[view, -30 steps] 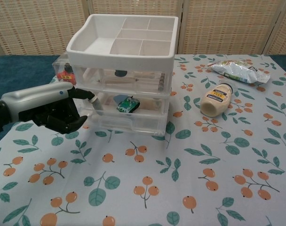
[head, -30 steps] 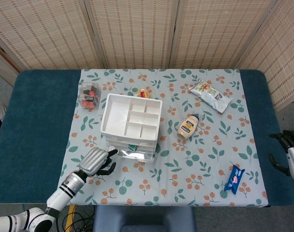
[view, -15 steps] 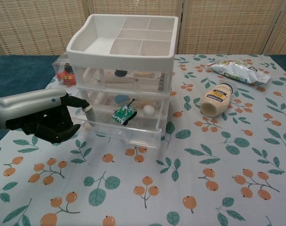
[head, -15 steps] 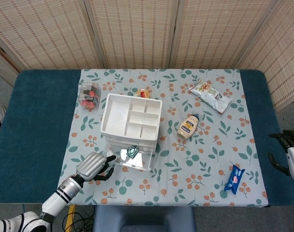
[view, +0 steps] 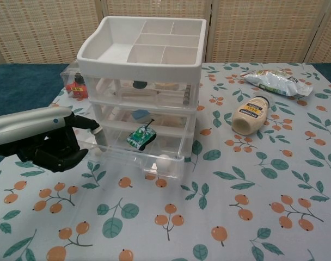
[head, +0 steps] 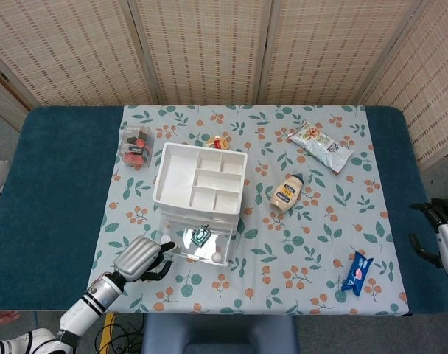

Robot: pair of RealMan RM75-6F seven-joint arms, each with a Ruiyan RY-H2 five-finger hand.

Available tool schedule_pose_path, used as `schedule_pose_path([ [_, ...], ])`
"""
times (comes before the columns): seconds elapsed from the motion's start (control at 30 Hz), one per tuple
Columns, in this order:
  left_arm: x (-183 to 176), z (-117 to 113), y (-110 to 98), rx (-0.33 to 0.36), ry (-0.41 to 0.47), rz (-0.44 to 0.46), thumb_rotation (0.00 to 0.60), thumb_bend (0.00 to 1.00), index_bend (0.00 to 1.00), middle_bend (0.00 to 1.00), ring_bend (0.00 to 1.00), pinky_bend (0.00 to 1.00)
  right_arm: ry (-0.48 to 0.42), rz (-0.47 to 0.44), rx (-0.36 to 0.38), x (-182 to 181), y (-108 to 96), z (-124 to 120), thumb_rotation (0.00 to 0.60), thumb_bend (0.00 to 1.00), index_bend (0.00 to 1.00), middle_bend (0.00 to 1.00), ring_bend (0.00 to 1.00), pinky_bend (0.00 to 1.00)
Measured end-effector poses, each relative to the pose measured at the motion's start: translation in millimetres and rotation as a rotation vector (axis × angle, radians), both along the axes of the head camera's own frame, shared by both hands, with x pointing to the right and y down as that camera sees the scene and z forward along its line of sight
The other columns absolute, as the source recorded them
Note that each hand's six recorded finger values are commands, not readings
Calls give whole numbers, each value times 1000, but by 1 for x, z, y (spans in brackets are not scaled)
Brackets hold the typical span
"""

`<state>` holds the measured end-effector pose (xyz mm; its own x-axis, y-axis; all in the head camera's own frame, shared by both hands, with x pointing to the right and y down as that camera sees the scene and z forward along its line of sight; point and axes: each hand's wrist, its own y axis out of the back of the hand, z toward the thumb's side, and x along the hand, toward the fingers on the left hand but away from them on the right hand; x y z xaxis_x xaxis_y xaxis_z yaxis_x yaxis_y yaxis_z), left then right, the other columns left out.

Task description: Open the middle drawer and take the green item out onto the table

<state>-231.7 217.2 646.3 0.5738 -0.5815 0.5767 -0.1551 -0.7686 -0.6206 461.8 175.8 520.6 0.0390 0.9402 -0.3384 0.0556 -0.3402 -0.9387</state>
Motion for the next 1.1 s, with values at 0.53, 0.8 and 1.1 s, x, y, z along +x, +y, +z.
schedule_pose_path([
  [0.53, -4, -2, 9, -10, 0, -11, 600, 551, 327, 913, 911, 1000, -1, 2, -1, 1, 0, 1, 600, 385, 246, 314, 212, 266],
  [0.8, -1, -6, 12, -7, 15, 3, 600, 550, 116, 911, 911, 1000, -1, 3, -1, 2, 0, 1, 600, 385, 246, 314, 213, 267],
  [1.1, 0, -14, 12, 13, 29, 13, 600, 548, 110, 910, 909, 1000, 2, 4, 1, 3, -1, 0, 600, 387, 246, 314, 214, 266],
])
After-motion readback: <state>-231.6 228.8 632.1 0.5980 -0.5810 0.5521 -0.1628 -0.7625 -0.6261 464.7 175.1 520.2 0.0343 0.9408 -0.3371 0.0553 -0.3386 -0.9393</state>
